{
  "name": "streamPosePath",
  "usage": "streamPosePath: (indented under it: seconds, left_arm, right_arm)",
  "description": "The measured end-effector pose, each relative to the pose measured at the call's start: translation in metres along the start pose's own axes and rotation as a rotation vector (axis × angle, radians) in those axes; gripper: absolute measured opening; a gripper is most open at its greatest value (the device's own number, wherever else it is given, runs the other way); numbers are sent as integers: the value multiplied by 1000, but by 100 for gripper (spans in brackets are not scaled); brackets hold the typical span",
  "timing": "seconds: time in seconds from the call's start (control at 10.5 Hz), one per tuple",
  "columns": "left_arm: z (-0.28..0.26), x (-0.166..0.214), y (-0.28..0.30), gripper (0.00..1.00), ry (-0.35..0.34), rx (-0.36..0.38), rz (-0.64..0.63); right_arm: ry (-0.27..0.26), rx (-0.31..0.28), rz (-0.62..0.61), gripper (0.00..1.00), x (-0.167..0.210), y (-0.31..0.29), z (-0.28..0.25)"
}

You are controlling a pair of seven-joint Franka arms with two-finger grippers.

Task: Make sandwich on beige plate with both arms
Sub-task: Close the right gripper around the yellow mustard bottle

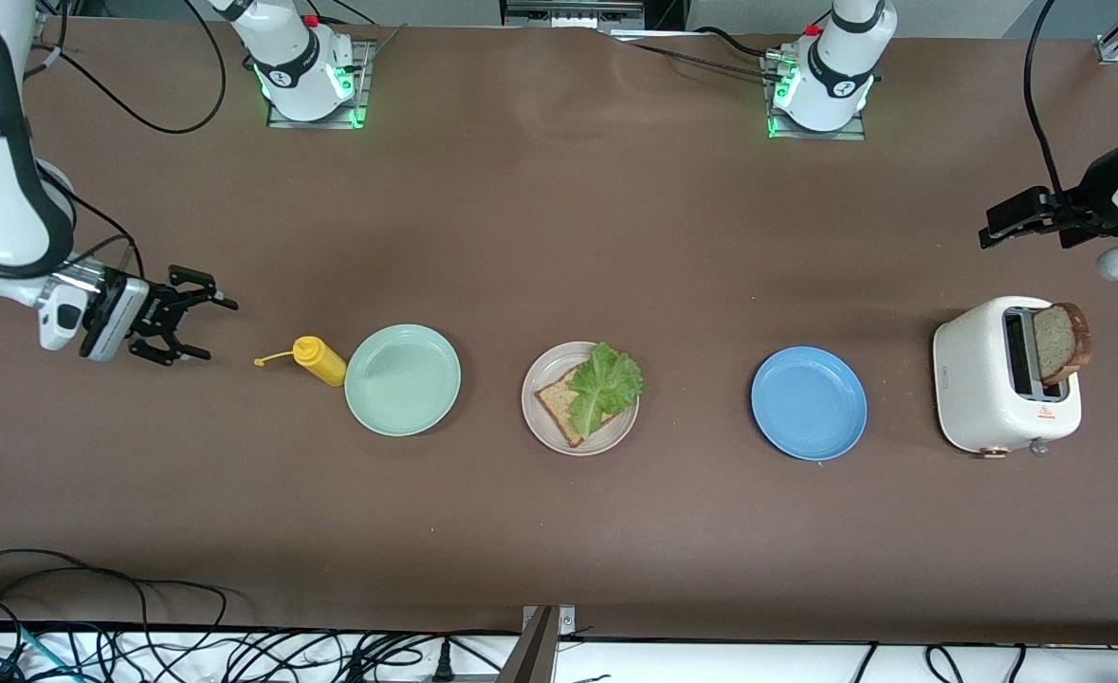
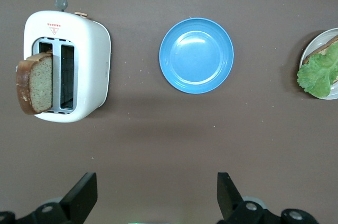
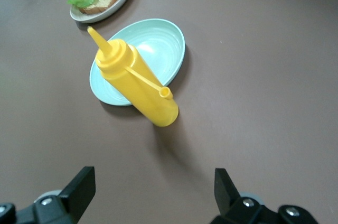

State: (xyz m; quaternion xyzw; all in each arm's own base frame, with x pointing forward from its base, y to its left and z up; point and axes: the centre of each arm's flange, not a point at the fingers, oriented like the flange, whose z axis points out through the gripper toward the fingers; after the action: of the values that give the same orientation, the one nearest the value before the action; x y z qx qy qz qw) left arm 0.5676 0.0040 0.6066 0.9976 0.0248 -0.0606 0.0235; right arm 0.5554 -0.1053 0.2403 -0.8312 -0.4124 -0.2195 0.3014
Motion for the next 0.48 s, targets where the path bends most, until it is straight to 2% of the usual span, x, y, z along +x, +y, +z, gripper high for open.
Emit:
streamPosePath:
  seconds: [0.38, 0.48]
  left_arm:
    - [1, 0, 0, 100, -1, 0, 0]
    - [1, 1, 0, 100, -2, 0, 0]
  right_arm:
    - [275, 33, -176, 100, -25, 5, 58]
    - [326, 30, -212, 100, -25, 4, 67]
